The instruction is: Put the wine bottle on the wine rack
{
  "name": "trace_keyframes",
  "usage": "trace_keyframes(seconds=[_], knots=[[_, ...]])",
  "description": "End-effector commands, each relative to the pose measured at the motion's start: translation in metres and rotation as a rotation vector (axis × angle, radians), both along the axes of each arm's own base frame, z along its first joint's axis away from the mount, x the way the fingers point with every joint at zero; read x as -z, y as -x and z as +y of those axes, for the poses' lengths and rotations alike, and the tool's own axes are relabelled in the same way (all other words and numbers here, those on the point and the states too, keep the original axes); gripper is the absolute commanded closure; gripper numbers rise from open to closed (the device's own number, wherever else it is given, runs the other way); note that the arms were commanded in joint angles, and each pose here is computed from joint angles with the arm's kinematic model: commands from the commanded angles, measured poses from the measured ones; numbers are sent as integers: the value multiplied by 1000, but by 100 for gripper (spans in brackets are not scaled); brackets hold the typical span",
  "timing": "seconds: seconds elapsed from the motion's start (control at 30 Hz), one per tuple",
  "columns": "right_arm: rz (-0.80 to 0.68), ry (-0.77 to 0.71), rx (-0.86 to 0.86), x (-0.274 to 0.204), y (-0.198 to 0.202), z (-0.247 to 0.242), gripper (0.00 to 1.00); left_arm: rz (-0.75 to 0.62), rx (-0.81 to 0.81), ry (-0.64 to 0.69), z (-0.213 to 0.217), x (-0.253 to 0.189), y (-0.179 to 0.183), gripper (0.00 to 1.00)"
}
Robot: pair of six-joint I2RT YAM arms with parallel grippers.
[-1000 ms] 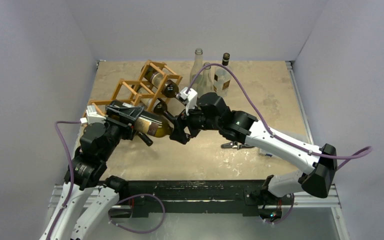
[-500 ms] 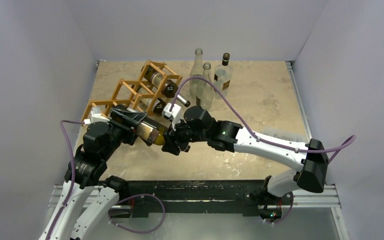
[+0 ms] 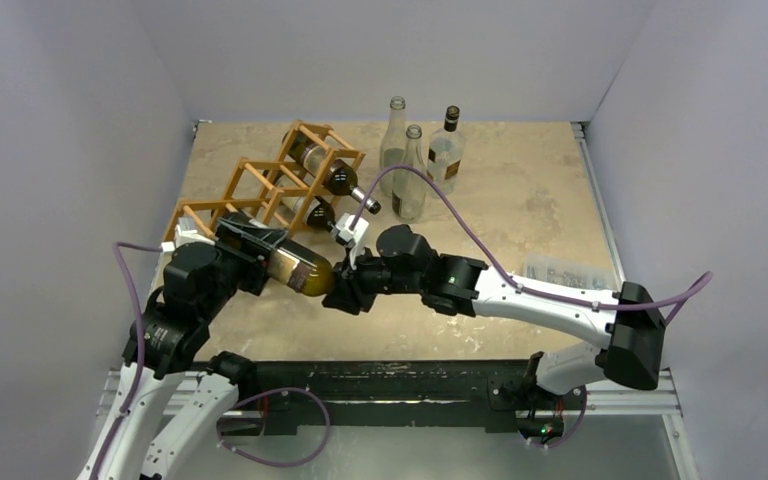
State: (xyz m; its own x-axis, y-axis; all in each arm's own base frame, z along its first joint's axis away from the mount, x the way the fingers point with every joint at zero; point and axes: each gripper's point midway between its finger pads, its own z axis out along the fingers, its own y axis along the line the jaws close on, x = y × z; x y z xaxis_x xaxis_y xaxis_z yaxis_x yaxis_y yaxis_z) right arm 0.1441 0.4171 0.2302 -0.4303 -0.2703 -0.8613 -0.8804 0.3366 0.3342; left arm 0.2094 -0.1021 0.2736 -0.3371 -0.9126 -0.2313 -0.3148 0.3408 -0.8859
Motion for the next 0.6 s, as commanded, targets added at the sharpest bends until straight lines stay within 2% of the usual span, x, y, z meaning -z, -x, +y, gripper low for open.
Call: trace_keyframes(seconds=[0.0, 0.13, 0.23, 0.4, 0.57], knots=[[-20, -286, 31, -70, 1, 6, 100, -66, 55, 76, -10, -34, 10, 55], [-6, -353, 50, -81, 2, 1, 100, -35, 42, 46, -5, -28, 14, 17], [14, -360, 70, -86, 1, 0, 100, -25, 34, 12, 0, -26, 17, 1], [55, -365, 81, -92, 3, -1, 100, -15, -1, -69, 14, -25, 23, 0], [121, -301, 99, -75, 7, -7, 100, -16, -74, -213, 43, -24, 33, 0]])
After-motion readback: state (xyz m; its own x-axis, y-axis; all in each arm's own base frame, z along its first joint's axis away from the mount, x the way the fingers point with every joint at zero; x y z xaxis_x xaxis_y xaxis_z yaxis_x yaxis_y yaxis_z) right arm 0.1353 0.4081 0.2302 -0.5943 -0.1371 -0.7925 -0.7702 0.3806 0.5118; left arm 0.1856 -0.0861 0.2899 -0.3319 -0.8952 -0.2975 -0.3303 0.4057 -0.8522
